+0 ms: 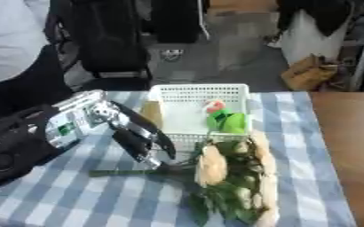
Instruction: Pick up objects on the table and place them in the box.
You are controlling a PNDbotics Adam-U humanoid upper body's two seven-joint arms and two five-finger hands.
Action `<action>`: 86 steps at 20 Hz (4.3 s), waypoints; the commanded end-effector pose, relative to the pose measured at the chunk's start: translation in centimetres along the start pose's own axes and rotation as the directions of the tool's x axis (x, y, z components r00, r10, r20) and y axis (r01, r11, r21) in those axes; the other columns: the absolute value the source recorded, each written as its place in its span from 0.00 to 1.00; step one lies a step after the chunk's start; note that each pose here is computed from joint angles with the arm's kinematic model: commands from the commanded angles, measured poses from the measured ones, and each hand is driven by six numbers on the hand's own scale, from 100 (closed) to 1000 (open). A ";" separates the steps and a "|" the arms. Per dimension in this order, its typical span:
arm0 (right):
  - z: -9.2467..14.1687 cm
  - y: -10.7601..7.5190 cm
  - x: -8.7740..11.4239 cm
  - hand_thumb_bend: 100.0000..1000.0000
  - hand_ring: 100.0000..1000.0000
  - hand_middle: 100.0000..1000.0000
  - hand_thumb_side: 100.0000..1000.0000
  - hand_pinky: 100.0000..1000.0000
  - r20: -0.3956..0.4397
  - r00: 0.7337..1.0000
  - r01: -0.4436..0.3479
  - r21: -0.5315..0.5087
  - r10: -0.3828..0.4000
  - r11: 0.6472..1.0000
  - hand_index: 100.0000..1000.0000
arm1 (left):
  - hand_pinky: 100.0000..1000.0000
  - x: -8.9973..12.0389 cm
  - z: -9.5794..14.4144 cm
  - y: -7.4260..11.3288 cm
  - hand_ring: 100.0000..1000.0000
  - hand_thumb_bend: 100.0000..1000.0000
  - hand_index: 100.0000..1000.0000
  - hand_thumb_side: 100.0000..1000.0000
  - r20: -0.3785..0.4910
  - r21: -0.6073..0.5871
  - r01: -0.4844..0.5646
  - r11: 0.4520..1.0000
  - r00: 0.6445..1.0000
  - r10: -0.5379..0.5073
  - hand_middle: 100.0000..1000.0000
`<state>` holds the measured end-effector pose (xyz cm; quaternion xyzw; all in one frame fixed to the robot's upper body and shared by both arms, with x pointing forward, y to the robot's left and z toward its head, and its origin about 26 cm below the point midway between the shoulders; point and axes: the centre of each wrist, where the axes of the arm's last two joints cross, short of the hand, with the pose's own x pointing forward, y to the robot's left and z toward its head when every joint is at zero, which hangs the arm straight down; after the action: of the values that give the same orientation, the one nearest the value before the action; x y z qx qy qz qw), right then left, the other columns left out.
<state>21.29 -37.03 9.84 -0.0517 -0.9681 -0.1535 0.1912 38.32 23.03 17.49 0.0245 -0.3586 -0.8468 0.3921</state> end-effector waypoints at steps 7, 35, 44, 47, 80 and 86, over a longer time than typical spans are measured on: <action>-0.9 0.0 0.3 0.00 0.75 0.58 0.97 0.69 0.022 1.000 0.002 0.030 -0.002 1.000 0.61 | 0.91 0.1 2.5 2.1 1.00 0.60 1.00 1.00 -0.180 0.088 -0.009 0.996 0.983 0.025 1.00; -1.0 0.2 0.2 0.00 0.75 0.57 0.98 0.69 0.021 1.000 0.022 0.033 -0.023 0.999 0.59 | 0.98 0.8 -0.7 1.4 1.00 0.67 1.00 1.00 -0.209 0.016 0.054 0.998 0.977 -0.049 1.00; -1.1 0.2 0.2 0.00 0.74 0.57 0.98 0.69 0.023 0.999 0.026 0.030 -0.027 0.999 0.59 | 0.98 -0.3 -2.3 0.9 1.00 0.68 1.00 1.00 -0.239 -0.022 0.077 0.997 0.968 -0.080 1.00; -1.1 0.2 0.2 0.00 0.74 0.57 0.98 0.69 0.023 0.999 0.027 0.031 -0.028 0.999 0.59 | 0.98 -0.6 -2.7 0.7 1.00 0.69 1.00 1.00 -0.244 -0.034 0.080 0.996 0.966 -0.086 1.00; -0.9 0.3 0.2 0.00 0.74 0.57 0.96 0.69 0.018 0.999 0.036 0.033 -0.037 0.999 0.59 | 0.98 0.7 -4.3 2.4 1.00 0.60 1.00 1.00 -0.272 0.010 0.095 0.995 0.958 -0.088 1.00; -1.0 0.3 0.2 0.00 0.74 0.57 0.96 0.69 0.019 0.999 0.038 0.032 -0.039 0.999 0.59 | 0.98 -0.2 -4.6 2.4 1.00 0.60 1.00 1.00 -0.292 0.001 0.085 0.996 0.953 -0.081 1.00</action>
<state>21.41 -36.98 9.94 -0.0388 -0.9694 -0.1526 0.1884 40.89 19.01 13.95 0.1472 -0.2943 -0.8516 0.4080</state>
